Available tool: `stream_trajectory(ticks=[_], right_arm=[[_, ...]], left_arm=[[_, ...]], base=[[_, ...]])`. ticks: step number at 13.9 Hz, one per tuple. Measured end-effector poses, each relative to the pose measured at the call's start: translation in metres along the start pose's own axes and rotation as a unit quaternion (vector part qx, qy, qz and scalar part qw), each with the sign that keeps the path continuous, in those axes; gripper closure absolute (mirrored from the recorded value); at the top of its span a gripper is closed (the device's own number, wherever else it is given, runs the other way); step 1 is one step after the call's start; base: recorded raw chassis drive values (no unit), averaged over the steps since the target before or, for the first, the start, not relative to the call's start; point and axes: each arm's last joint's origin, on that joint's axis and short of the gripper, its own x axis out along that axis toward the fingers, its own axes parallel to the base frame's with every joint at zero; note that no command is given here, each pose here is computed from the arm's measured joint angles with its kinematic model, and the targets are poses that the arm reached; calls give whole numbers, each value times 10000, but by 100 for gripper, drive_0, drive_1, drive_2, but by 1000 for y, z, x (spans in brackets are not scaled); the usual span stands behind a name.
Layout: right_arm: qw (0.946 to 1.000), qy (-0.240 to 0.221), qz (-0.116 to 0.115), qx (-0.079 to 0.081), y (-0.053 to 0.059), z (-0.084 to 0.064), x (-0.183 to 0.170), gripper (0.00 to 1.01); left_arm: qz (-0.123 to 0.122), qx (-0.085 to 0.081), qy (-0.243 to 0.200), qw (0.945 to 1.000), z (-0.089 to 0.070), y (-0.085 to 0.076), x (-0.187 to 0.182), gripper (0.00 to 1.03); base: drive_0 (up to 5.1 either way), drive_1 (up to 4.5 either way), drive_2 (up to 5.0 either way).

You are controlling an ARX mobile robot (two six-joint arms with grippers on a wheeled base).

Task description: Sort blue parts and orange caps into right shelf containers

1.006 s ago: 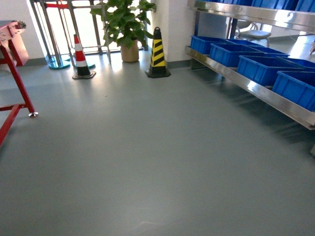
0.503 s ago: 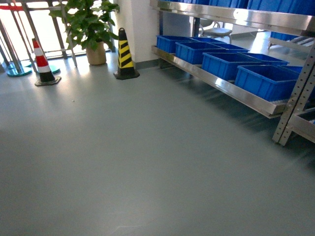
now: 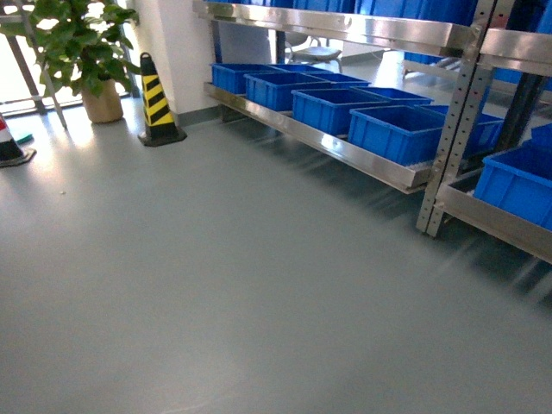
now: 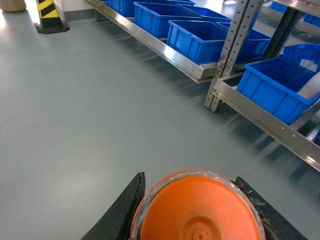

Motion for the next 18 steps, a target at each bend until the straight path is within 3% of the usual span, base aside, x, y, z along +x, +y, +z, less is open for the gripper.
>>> stream_trajectory(ticks=[18], right_arm=[[10000, 2, 0, 0, 0, 0, 0, 58]], left_arm=[[0, 0, 0, 10000, 0, 0, 0, 59]], base=[[-167, -167, -167]])
